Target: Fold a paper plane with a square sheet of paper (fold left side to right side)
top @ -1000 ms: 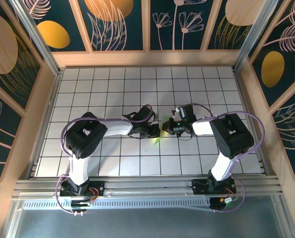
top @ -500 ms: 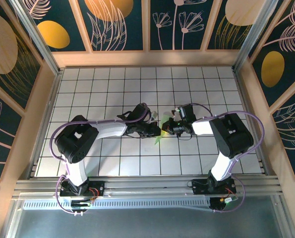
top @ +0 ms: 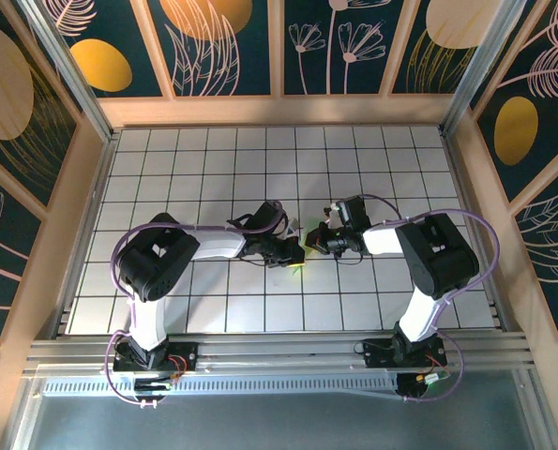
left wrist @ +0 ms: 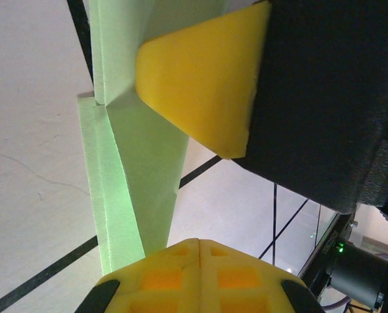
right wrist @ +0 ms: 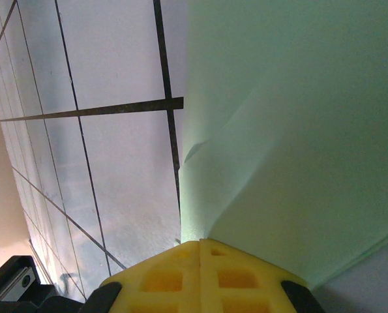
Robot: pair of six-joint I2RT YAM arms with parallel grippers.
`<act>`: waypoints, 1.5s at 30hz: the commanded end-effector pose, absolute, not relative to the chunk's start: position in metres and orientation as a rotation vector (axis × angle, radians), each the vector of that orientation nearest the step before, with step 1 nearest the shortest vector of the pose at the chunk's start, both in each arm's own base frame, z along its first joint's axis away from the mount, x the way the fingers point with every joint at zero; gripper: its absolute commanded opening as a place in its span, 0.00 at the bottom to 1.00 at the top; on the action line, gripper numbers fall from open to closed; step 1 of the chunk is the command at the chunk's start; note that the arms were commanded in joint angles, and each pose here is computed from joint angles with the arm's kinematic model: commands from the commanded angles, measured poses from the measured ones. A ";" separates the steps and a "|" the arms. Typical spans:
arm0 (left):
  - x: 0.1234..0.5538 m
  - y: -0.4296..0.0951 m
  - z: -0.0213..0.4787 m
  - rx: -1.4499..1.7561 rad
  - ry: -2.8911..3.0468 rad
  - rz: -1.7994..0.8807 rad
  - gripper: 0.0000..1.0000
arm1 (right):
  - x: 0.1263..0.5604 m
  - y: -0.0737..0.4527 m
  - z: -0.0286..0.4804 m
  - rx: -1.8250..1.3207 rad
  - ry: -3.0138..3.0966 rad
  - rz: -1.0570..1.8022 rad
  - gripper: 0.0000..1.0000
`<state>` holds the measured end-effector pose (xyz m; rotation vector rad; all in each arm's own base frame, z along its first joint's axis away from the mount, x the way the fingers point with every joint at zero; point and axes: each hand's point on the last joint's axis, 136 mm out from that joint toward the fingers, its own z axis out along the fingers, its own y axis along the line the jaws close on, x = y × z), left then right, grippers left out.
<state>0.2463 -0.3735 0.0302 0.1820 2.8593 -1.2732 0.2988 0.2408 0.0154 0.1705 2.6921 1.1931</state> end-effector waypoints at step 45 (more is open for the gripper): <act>0.240 -0.355 0.001 0.119 2.939 -1.137 0.00 | 0.273 0.208 -0.037 0.247 2.900 0.903 0.00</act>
